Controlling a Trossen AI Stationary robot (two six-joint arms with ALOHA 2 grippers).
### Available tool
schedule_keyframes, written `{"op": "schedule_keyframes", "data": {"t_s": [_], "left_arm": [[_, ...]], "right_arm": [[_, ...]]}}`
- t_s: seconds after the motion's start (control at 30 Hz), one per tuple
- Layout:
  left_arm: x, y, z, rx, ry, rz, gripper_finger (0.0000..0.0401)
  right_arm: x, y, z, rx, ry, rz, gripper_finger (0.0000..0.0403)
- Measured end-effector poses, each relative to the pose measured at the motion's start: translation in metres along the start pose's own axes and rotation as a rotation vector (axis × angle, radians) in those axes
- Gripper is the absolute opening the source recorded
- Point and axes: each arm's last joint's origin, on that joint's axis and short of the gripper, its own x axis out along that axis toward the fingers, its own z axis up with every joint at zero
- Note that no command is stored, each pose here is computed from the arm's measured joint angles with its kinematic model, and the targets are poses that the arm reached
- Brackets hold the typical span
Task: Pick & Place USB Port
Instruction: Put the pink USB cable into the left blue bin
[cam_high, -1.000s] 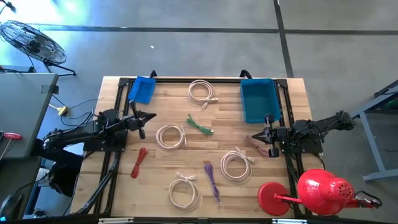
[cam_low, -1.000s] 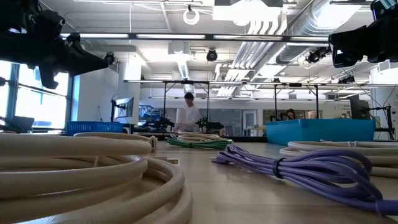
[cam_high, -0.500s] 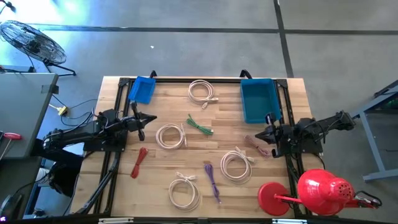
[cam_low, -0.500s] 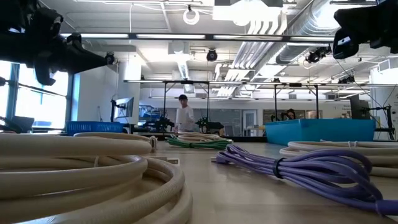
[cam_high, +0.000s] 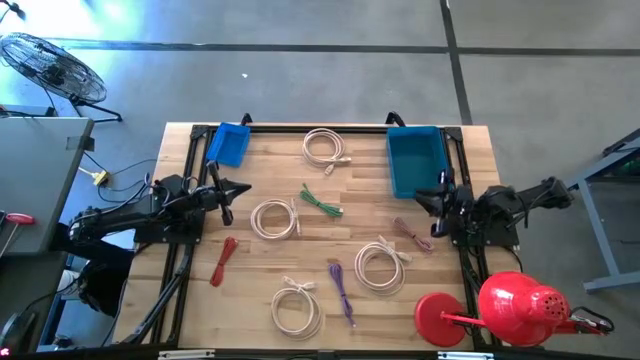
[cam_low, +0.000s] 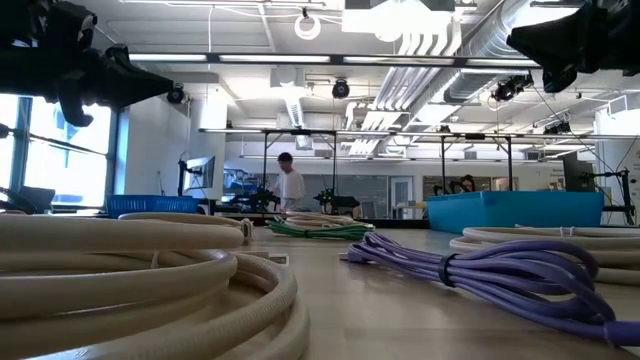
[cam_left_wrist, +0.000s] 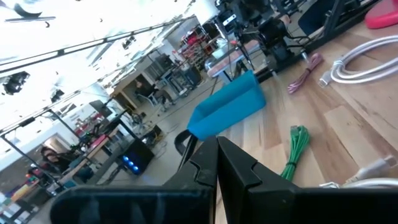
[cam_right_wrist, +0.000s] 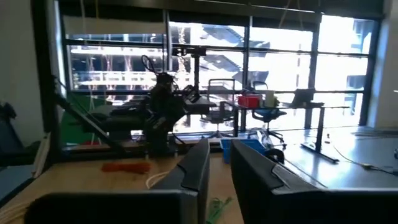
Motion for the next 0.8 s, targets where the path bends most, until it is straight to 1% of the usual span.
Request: {"op": "schedule_keyframes", "data": {"t_s": [0.17,0.27,0.33,0.47,0.6,0.7,0.8], "left_arm": [[0.0,-0.001,-0.001,0.001,0.015,-0.013,0.0],[0.0,-0.003,-0.003,-0.001,0.019,-0.044,0.0001],[0.0,-0.004,-0.003,-0.007,0.026,-0.052,0.0005],[0.0,-0.005,-0.004,-0.024,0.027,-0.073,0.0024],[0.0,-0.006,-0.004,-0.029,0.019,-0.097,0.0057],[0.0,-0.006,-0.004,-0.029,0.018,-0.098,0.0084],[0.0,-0.006,-0.004,-0.033,0.018,-0.098,0.011]], "right_arm": [[0.004,-0.001,0.022,0.013,-0.023,-0.015,0.0124],[0.008,0.0,0.04,0.002,-0.035,-0.009,0.0147],[0.014,0.002,0.052,-0.027,-0.031,-0.01,0.0158],[0.028,0.005,0.08,-0.058,0.008,-0.046,0.017],[0.044,0.008,0.108,-0.096,0.06,-0.149,0.0174],[0.056,0.012,0.127,-0.17,0.079,-0.161,0.0173],[0.07,0.017,0.144,-0.207,0.109,-0.172,0.0173]]}}
